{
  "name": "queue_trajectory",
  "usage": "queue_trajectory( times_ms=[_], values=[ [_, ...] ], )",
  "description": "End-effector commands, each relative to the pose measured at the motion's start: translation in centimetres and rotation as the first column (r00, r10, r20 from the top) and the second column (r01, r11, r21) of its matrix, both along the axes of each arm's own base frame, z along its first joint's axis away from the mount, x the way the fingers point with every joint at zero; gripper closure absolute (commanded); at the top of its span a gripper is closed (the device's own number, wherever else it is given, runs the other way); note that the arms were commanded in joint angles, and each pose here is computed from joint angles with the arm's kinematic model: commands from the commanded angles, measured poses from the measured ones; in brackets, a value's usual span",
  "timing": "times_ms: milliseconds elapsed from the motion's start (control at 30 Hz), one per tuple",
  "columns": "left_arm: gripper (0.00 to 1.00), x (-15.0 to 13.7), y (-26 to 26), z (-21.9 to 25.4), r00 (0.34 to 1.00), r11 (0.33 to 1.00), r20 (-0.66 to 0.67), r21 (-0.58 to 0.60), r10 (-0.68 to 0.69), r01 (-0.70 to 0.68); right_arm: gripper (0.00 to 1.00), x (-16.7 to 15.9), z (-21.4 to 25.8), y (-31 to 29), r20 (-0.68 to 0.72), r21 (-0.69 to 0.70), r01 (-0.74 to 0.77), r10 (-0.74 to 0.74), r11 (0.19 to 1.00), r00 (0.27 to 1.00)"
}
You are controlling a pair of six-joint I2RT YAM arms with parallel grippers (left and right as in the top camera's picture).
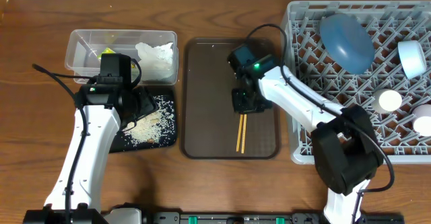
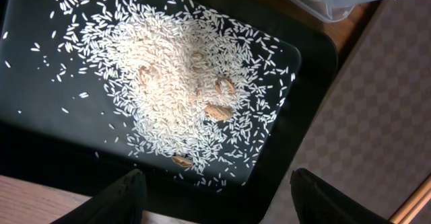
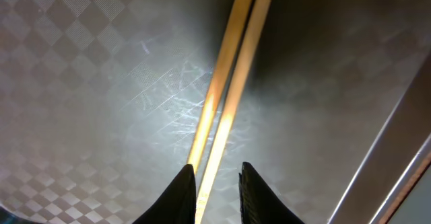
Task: Sort waste into correct bins and load items into the dishwasher rack
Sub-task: 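Reach the right gripper to the chopsticks on the brown tray and grasp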
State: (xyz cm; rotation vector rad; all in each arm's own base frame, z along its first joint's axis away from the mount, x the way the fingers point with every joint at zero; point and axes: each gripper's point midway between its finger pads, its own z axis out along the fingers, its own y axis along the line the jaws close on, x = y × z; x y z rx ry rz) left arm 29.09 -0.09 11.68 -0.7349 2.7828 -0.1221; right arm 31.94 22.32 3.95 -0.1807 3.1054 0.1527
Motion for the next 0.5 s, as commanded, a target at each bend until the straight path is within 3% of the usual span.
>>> queue_trajectory(
  times_ms=[0, 467],
  values=[
    [0.29, 0.1, 0.3, 0.1, 1.000, 1.000, -0.002, 0.008, 0.006, -0.006, 0.78, -0.5, -0.9, 0.0, -0.002, -0.049, 0.035, -0.035, 0.998, 0.999],
    [0.29, 0.1, 0.3, 0.1, 1.000, 1.000, -0.002, 0.008, 0.006, -0.006, 0.77, -2.0, -2.8, -1.1, -0.029, -0.095, 0.070, -0.073, 0.993, 0.997]
  ],
)
